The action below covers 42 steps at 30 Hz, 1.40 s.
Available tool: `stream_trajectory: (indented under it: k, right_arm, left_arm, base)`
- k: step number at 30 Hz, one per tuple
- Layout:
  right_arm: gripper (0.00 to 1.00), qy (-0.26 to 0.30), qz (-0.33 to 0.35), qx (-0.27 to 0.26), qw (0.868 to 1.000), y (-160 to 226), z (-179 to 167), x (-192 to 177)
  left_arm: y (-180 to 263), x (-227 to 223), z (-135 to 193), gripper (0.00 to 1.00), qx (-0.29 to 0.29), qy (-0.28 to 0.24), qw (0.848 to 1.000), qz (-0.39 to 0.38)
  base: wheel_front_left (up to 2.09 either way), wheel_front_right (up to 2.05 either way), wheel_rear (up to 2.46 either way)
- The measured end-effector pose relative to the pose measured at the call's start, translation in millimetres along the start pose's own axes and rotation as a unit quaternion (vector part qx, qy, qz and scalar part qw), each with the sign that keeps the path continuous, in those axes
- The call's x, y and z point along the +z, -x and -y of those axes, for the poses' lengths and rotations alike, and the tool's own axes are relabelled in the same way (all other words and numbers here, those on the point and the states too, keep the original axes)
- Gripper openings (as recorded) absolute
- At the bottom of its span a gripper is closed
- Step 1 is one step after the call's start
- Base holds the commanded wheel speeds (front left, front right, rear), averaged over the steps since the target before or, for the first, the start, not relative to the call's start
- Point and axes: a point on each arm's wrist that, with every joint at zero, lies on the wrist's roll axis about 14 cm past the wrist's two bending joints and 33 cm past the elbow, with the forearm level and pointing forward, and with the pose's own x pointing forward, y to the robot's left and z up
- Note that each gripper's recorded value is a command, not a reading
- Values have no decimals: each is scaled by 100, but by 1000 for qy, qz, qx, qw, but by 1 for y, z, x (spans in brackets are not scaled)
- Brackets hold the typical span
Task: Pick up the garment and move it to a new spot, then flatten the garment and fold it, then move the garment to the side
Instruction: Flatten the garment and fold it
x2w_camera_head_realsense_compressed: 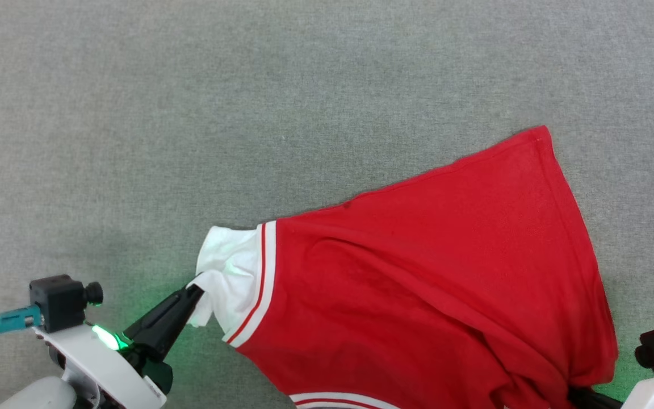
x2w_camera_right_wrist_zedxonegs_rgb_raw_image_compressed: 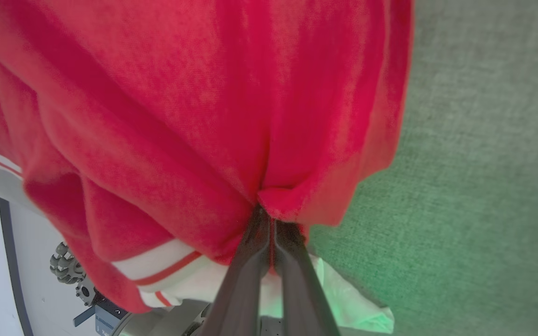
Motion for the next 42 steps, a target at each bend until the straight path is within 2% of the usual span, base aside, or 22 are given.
stream_trajectory:
  k: [4,6,7,8,12,17,24,28,31,36,42]
  right_arm:
    - [0,-3,5,7,1000,-6,-4,-5]
    - [39,-2,18,1,1000,-6,-2,-4]
    - [83,2,22,-2,1000,-6,-1,-2]
    - [100,6,29,-3,1000,-5,-1,0]
    - [100,19,78,-18,997,9,6,25]
    - [100,66,138,-53,987,41,15,68]
    - [100,142,235,-100,956,73,22,158]
    - [100,177,242,-92,950,55,12,193]
    - [100,194,224,-76,952,30,3,208]
    - [100,201,173,-62,962,-15,0,215]
    - [100,205,112,-56,971,-52,5,204]
  left_arm:
    - [-1,-2,1,0,-2,0,1000,-3]
    - [-2,-2,1,0,-4,-1,1000,-3]
    - [-2,-1,1,0,-4,-1,1000,-3]
    - [-2,-1,2,0,-5,-1,1000,-3]
    - [-1,-1,4,0,-8,-4,1000,-3]
    - [1,0,10,0,-13,-4,1000,3]
    - [2,-4,15,0,-19,1,1000,2]
    - [0,-3,14,0,-19,2,1000,3]
    - [-1,-3,13,0,-17,4,1000,4]
    - [-1,-5,9,0,-12,9,1000,2]
    - [-2,-5,5,0,-4,12,1000,3]
  base:
    - [0,0,0]
    - [0,0,0]
    - [0,0,0]
    - [0,0,0]
    - [0,0,0]
    - [0,0,0]
    - [0,0,0]
    - [0,0,0]
    - [0,0,0]
    - [0,0,0]
    - [0,0,0]
